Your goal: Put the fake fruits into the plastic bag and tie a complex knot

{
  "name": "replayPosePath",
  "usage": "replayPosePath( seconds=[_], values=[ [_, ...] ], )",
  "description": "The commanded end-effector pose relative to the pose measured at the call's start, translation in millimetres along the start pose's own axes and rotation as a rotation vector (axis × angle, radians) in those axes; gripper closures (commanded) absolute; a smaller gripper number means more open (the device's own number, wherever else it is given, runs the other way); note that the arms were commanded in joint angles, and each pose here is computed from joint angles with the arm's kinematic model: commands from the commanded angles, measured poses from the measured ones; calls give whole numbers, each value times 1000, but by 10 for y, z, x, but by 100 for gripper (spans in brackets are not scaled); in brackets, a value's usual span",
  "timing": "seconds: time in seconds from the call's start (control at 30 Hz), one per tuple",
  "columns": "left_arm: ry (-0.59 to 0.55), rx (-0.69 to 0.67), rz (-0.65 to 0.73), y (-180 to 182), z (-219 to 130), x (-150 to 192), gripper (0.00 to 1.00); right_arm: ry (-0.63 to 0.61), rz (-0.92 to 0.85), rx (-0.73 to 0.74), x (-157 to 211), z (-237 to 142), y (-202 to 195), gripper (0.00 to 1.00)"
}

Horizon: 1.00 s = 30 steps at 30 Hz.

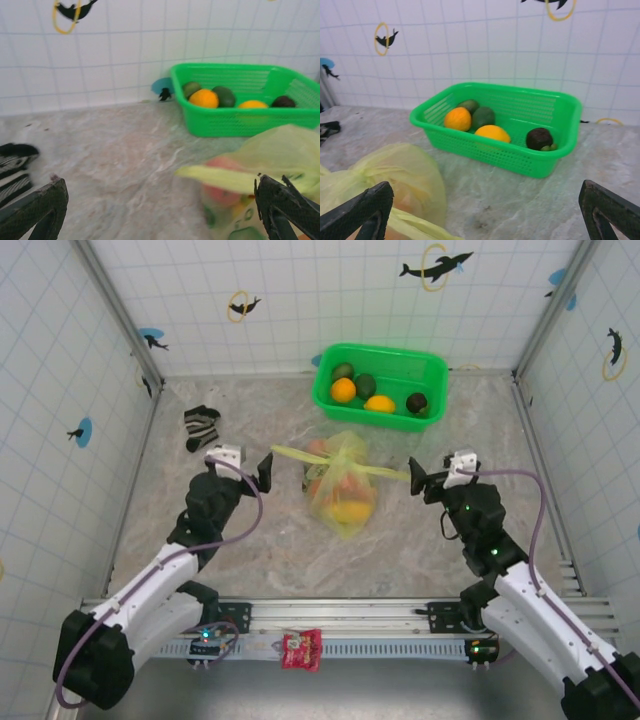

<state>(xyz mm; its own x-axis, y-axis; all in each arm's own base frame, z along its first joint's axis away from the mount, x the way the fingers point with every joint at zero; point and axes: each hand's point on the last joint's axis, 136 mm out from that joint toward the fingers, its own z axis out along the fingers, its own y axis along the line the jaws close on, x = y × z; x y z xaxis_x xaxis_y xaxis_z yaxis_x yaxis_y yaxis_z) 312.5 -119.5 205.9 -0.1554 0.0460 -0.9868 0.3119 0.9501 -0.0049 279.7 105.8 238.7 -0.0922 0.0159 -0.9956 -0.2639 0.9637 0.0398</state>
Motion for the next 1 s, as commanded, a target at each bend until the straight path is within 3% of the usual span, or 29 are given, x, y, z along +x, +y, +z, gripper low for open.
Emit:
replayPosePath(
  seconds=[0.0, 0.1, 0.2, 0.27, 0.4, 0.5, 0.6, 0.67, 0.77, 0.83, 0.9, 0.93, 0.97],
  values=[
    [-19, -187, 163, 347, 0, 178, 2, -88, -43, 107, -100, -42, -202, 2],
    [16, -300, 162, 619, 23, 414, 2, -63, -50, 156, -6, 37, -296, 2],
    [29, -360, 78, 880, -41, 683, 2, -28, -89, 248, 154, 134, -454, 2],
    [92, -381, 46, 1043, -57, 930, 2, 3, -87, 419, 320, 129, -778, 2],
    [233, -471, -27, 1291, -89, 1390, 2, 129, 4, 515, 842, 170, -1190, 2],
    [217, -431, -46, 1227, -88, 1465, 2, 236, 41, 547, 1300, 98, -1368, 2],
    [190, -435, -12, 1240, -104, 1439, 2, 260, 81, 587, 1621, -69, -1532, 2],
    [146, -519, -84, 1409, -235, 1450, 2, 211, 79, 573, 1629, -113, -1547, 2],
    [85, -454, -102, 1350, -258, 1405, 2, 162, 158, 475, 1624, -35, -1464, 2],
    [143, -442, -105, 1332, -232, 1505, 2, 183, 161, 470, 1693, -14, -1460, 2],
    [113, -439, -113, 1341, -212, 1448, 2, 236, 112, 318, 1768, 146, -1228, 2],
    [152, -432, -125, 1345, -198, 1524, 2, 198, 65, 247, 1713, 202, -1099, 1],
    [152, -421, -134, 1342, -193, 1527, 2, 192, 79, 255, 1733, 139, -1107, 1]
  ],
)
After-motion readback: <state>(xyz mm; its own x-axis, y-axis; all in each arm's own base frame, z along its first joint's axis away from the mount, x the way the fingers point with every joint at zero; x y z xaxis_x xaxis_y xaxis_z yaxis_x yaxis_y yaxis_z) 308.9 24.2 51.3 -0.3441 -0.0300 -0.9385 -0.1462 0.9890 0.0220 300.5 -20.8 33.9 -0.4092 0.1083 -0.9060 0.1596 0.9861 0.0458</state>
